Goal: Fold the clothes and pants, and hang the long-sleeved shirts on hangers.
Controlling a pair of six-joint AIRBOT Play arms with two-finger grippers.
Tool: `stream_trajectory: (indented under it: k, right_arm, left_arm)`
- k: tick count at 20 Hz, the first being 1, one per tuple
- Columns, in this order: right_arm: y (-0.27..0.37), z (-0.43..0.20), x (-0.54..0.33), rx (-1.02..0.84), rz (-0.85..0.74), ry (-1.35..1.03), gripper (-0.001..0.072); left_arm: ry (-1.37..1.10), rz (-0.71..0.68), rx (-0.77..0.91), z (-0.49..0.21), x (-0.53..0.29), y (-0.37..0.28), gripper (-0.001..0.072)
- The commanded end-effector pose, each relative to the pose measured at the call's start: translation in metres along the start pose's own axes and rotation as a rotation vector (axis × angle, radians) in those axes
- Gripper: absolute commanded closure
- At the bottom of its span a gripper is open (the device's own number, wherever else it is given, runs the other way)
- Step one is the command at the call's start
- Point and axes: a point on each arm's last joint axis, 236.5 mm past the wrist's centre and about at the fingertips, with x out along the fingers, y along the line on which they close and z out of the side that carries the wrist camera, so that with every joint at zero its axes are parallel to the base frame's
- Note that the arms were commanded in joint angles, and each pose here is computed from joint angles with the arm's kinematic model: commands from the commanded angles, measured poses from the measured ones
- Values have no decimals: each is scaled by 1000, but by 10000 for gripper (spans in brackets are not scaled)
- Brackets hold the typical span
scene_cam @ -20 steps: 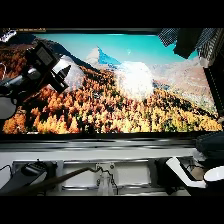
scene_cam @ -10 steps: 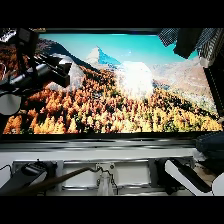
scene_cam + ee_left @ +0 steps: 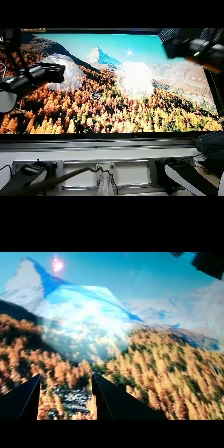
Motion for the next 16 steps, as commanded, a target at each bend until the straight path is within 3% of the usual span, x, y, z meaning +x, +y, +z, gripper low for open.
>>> stream_trajectory:
  k: [1,7,16]
  right_arm:
    - [18,-56,29,-28,42,94,143]
    - [6,-112,47,2,29,211,140]
    - [7,-112,47,2,29,210,140]
  left_arm:
    - [51,63,-80,-10,-4,32,384]
    - [75,66,-80,-15,-4,33,384]
    - [74,66,-80,-15,-4,33,384]
